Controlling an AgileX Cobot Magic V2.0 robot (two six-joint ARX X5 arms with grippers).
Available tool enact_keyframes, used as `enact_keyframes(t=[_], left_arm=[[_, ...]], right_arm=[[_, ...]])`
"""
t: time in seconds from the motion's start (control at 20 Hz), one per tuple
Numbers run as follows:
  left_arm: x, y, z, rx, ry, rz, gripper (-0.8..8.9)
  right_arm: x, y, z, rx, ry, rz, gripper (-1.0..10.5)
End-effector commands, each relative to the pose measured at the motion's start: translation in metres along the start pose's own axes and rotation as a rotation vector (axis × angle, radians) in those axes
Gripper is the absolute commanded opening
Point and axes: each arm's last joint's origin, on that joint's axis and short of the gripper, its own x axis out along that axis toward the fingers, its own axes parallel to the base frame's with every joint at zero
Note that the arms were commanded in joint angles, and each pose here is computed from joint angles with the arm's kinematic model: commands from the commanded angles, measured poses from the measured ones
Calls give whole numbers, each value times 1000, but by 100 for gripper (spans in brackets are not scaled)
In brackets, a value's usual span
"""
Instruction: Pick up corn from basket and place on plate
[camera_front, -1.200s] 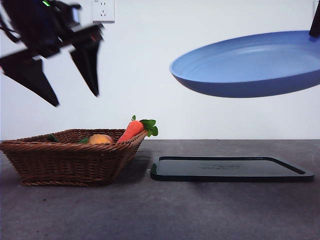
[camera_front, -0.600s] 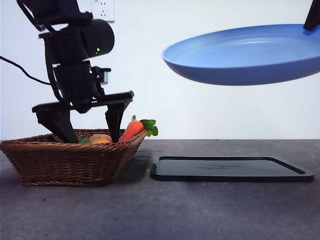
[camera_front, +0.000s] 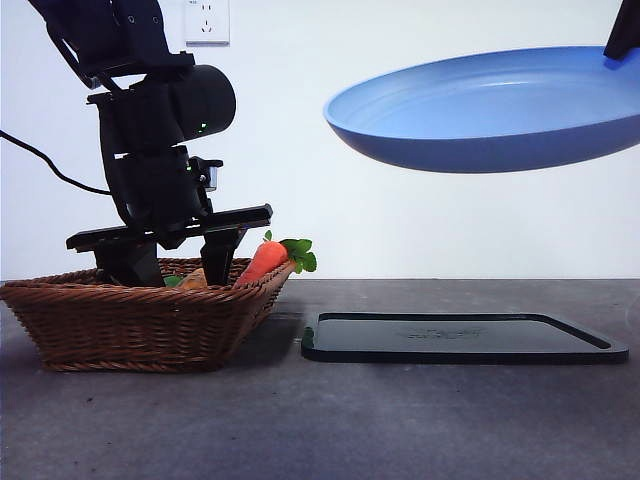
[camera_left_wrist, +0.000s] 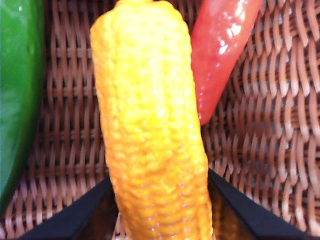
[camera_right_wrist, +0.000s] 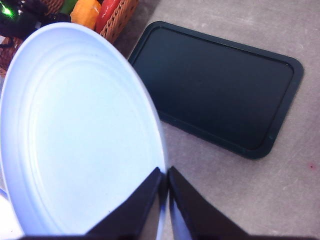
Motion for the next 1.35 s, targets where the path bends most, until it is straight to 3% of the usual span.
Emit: enact_keyframes(t=[0.05, 0.25, 0.5, 0.65, 0.75, 0.9, 1.15, 1.35], left_arm=[[0, -4, 3, 0, 18, 3, 217], [-26, -5, 8, -1, -34, -19, 217], [-97, -2, 5, 22, -158, -73, 217], [-142, 1, -13, 104, -177, -83, 217], [-171, 1, -27, 154, -202, -110, 217], [-204, -10, -49, 241, -240, -212, 217], [-204, -46, -75, 409, -172, -309, 217], [-179, -78, -86, 563, -97, -315, 217]], right_arm=[[-3, 1, 5, -22, -27, 3, 3], [-3, 1, 6, -21, -27, 3, 3], [10, -4, 10, -5, 6, 5, 3], [28, -12, 18, 22, 32, 15, 3], [46, -18, 23, 56, 63, 69, 3], [80, -25, 27, 107, 145, 135, 3], [118, -20, 32, 155, 190, 242, 3], [125, -13, 33, 150, 197, 266, 3]])
